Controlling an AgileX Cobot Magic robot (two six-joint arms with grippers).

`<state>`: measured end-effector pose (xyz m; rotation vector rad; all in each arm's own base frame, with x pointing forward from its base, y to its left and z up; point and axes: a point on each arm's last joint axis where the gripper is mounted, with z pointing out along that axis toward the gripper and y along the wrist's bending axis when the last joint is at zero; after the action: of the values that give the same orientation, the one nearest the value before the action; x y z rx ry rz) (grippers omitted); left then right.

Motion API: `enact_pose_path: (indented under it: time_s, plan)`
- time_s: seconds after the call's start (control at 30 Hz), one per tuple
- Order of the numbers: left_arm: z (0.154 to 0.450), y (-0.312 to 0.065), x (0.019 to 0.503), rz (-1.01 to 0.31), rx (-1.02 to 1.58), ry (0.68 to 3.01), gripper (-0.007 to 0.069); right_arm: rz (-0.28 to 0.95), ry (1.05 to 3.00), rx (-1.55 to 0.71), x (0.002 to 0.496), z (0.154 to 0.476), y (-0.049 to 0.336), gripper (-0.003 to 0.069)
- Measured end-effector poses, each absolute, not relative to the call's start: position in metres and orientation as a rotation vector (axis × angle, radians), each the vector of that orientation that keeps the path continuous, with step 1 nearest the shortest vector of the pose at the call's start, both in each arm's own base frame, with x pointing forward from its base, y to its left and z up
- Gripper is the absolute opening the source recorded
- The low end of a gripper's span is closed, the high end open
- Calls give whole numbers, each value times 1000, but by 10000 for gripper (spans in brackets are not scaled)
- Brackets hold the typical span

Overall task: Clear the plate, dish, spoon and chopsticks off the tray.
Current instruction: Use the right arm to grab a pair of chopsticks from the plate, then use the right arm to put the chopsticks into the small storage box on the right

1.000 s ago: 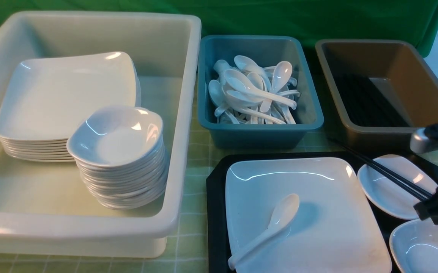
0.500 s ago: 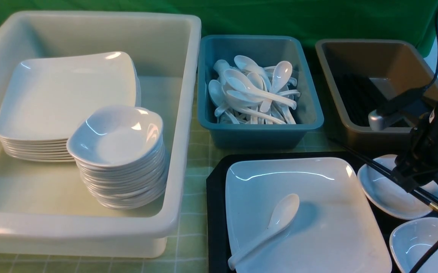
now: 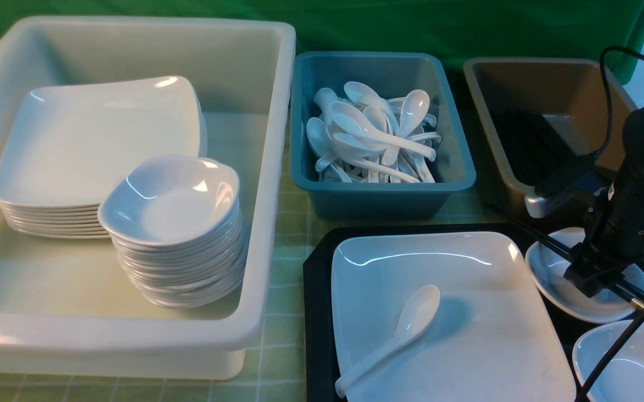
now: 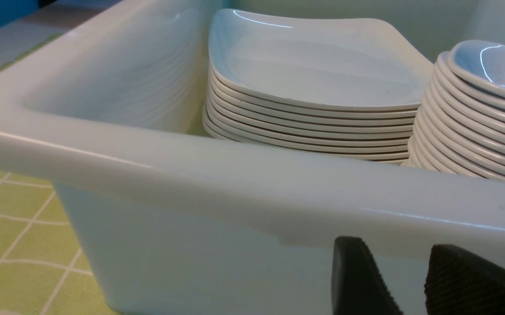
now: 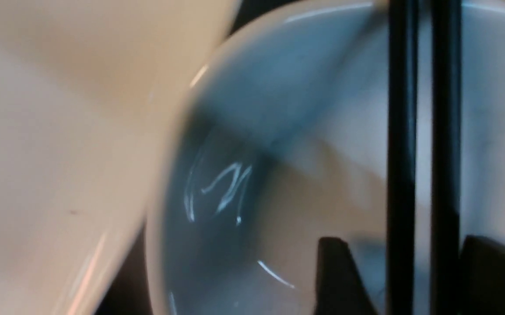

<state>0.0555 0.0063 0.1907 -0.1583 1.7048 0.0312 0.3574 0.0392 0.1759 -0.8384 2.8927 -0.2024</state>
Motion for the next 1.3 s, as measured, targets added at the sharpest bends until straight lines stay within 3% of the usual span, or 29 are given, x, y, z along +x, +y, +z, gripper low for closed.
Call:
enact_pose_path:
  time_s: [0.07,0.13,0.3,0.7,0.93,1.0,1.13,1.3]
  plan:
    - [191,6,55,31,-158,1705,224,-201,2903,-848,356,175,39,248]
    - [191,6,55,31,-158,1705,224,-206,2926,-900,353,175,38,105]
    - [191,6,55,31,-158,1705,224,-199,2952,-959,346,183,40,105]
    - [191,6,55,31,-158,1705,224,-213,2784,-1200,313,247,81,105]
    - [191,6,55,31,-158,1705,224,-189,2430,-777,335,337,80,105]
    - [191,6,55,31,-158,1705,224,-143,2321,-546,356,357,72,105]
    - [191,6,55,31,-158,1705,224,-67,2240,-267,397,352,59,105]
    - [191,6,55,31,-158,1705,224,-15,2249,-101,439,304,47,110]
